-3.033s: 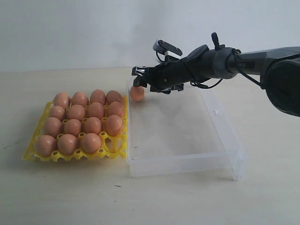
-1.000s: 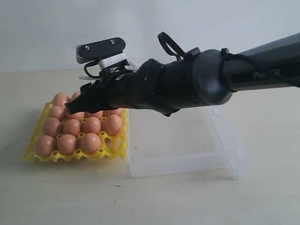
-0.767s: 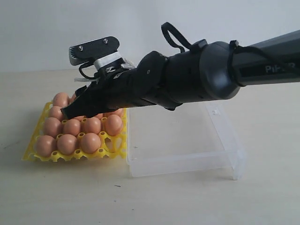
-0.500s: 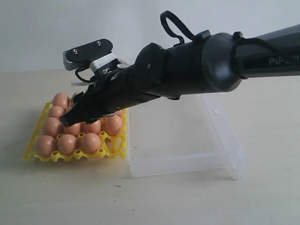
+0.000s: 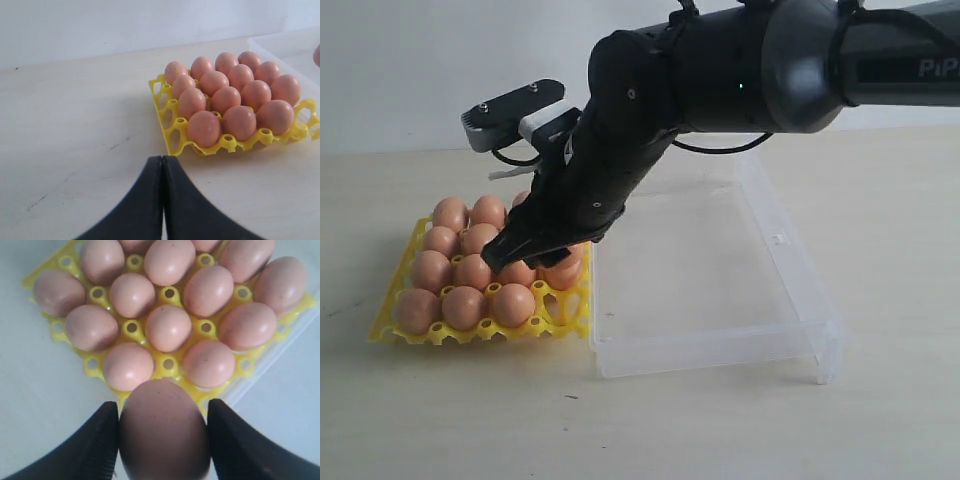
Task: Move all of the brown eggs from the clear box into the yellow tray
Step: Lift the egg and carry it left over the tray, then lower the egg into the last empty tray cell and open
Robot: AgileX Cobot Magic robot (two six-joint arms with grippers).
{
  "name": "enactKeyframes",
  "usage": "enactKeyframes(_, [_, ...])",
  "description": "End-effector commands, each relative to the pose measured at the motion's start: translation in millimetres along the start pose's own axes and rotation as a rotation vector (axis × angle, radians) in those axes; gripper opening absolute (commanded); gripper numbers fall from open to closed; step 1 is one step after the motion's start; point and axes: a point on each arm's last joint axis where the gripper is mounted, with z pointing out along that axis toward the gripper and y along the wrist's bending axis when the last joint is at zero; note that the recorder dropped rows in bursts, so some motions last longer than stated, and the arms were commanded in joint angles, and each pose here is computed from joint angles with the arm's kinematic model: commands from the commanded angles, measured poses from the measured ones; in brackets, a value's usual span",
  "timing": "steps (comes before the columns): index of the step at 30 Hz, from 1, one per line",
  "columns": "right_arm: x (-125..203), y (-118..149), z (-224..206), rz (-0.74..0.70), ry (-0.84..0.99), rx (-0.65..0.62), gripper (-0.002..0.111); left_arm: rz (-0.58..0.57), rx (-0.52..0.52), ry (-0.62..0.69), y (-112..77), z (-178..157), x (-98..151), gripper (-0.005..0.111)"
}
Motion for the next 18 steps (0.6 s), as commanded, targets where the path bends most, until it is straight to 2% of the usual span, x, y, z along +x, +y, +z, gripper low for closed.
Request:
enactKeyframes(1, [-9.1, -3.3, -12.4, -0.007, -0.019, 0.020, 0.000, 0.004, 0.001, -0.017, 0.0, -0.9, -2.2, 0.000])
enactKeyframes(4, [-13.4, -0.6, -13.0, 0.024, -0.062, -0.010, 0.000, 0.004, 0.001, -0.017, 0.0, -0.9, -2.2, 0.000])
enactKeyframes(7, [-27.8, 2.5, -10.0, 0.125, -0.224, -0.062, 0.000, 0.004, 0.001, -0.017, 0.0, -0.9, -2.2, 0.000])
enactKeyframes(9, [-30.8, 2.0, -4.4, 0.149, -0.263, -0.065, 0.000, 0.004, 0.001, -0.017, 0.0, -0.9, -2.2, 0.000])
enactKeyframes(13, [-25.0, 5.4, 22.9, 0.160, -0.261, -0.059, 0.000, 0.004, 0.001, -0.017, 0.0, -0.9, -2.2, 0.000])
enactKeyframes(18, [-8.6, 9.5, 33.2, 0.231, -0.405, -0.036, 0.000, 0.004, 0.001, -0.017, 0.0, -0.9, -2.2, 0.000])
